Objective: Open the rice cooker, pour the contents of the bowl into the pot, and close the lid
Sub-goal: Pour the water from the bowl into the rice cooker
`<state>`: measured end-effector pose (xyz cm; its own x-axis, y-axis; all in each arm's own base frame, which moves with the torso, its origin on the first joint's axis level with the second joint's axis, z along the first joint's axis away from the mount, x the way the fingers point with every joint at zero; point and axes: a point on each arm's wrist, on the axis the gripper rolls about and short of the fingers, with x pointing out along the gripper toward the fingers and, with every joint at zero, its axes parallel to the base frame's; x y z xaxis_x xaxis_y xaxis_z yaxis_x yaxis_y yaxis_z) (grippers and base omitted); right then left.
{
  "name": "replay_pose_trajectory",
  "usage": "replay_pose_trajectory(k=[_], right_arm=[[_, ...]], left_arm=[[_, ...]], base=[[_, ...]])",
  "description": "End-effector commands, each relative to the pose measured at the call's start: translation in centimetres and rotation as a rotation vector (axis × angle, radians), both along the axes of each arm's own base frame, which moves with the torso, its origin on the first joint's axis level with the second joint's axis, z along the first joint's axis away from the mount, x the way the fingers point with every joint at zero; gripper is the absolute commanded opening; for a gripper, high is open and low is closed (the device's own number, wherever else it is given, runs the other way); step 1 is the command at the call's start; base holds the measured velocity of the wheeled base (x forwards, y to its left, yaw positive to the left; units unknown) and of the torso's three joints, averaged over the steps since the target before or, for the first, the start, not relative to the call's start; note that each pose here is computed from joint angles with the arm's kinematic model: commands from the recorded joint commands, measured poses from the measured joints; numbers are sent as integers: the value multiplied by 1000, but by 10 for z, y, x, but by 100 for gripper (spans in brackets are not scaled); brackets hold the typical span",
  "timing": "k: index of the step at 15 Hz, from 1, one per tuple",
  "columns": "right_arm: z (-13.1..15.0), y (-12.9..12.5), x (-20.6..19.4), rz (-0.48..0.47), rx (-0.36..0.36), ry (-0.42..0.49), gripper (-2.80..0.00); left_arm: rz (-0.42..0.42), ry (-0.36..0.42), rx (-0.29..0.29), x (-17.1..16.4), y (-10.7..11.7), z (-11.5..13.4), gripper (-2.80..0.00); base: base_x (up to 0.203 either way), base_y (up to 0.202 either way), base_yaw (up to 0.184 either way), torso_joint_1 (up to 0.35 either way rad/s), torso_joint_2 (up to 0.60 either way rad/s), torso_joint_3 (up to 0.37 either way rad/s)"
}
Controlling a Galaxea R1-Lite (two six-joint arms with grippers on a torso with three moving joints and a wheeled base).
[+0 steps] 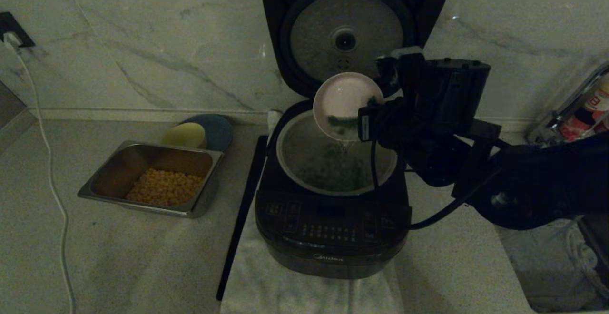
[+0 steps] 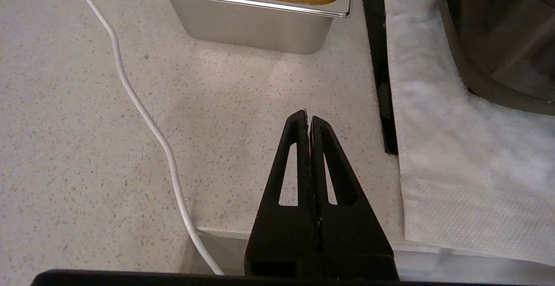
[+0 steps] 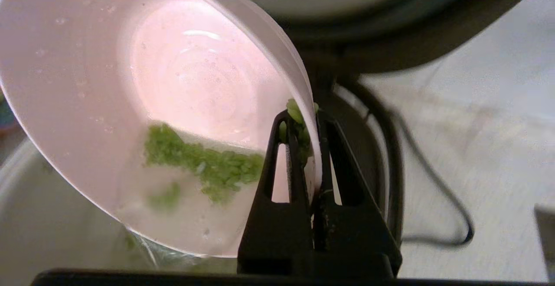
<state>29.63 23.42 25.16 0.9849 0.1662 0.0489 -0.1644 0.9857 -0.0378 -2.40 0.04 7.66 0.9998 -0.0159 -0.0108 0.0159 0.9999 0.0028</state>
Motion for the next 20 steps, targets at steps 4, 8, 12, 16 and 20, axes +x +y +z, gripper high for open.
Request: replay_pose_trajectory(k=[4, 8, 12, 16, 20], right_arm=[[-3, 3, -4, -4, 8, -95, -280], [0, 9, -6, -19, -8, -177, -280], [5, 12, -5, -30, -15, -206, -280], [8, 18, -7, -48, -52, -191, -280], [22, 23, -14, -29, -91, -88, -280]], left_arm=[[1, 0, 0, 0, 0, 0, -280], [1, 0, 0, 0, 0, 0, -280], [-1, 0, 0, 0, 0, 0, -280], [1, 0, 0, 0, 0, 0, -280], [1, 1, 0, 0, 0, 0, -280]], base=[[0, 0, 0, 0, 0, 0], [0, 0, 0, 0, 0, 0], [0, 0, 0, 0, 0, 0], [0, 0, 0, 0, 0, 0], [0, 0, 0, 0, 0, 0]])
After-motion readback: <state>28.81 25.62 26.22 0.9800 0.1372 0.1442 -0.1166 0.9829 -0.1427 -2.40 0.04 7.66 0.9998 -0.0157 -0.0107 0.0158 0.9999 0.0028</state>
